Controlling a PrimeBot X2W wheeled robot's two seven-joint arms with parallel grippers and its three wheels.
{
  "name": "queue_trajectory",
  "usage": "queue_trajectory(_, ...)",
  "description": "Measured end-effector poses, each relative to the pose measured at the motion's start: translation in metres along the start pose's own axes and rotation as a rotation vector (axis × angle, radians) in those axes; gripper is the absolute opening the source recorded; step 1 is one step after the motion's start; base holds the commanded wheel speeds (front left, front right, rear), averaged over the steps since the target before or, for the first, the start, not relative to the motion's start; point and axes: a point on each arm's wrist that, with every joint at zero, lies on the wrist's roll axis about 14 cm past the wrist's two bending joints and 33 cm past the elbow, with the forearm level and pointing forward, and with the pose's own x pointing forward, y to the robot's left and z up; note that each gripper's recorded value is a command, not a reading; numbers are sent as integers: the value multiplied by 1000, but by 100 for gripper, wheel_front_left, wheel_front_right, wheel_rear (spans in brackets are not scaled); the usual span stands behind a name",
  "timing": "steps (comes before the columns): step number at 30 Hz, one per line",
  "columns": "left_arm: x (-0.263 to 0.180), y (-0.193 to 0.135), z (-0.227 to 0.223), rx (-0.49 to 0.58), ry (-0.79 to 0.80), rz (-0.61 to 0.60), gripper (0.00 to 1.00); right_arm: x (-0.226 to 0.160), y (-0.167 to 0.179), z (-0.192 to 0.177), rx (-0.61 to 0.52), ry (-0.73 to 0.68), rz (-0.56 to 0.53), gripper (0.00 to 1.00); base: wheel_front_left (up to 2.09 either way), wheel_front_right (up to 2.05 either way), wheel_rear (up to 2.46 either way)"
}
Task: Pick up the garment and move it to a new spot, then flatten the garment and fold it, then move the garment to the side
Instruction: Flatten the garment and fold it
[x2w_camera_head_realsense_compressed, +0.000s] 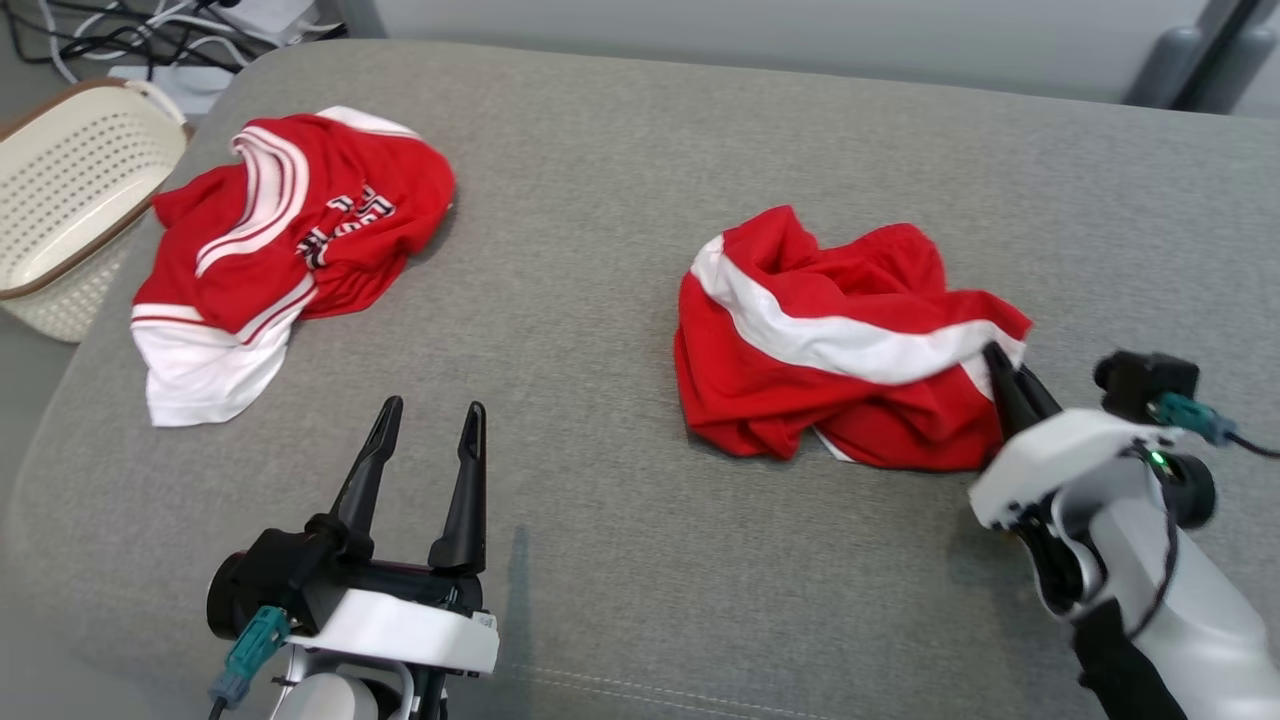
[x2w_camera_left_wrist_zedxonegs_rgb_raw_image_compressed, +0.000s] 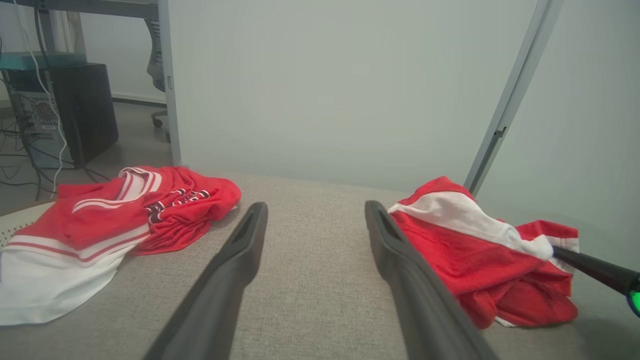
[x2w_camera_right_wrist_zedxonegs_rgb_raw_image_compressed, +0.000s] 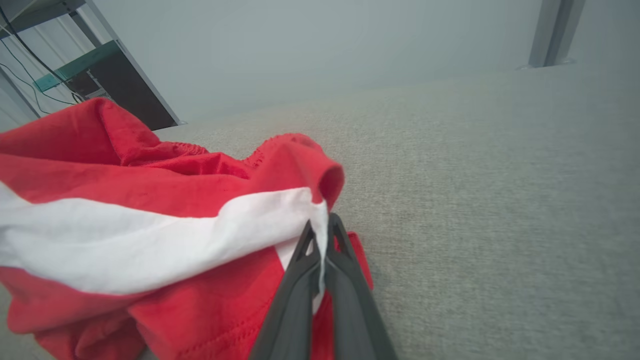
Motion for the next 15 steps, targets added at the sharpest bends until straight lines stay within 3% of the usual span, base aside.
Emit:
queue_trajectory(7,11,-27,-3,-11,-1,-92,100,-56,-62,3,-124,-40,-111,0,0,0,0)
queue_trajectory(12,17,-64,-23,-37,60,-227,100,-88,-94,8,-241,-31,-173,0,0,0,0)
queue_trajectory(15,22,-99,-36,98,85,-390,100,-106,-115,1,-344,44,-210,0,0,0,0)
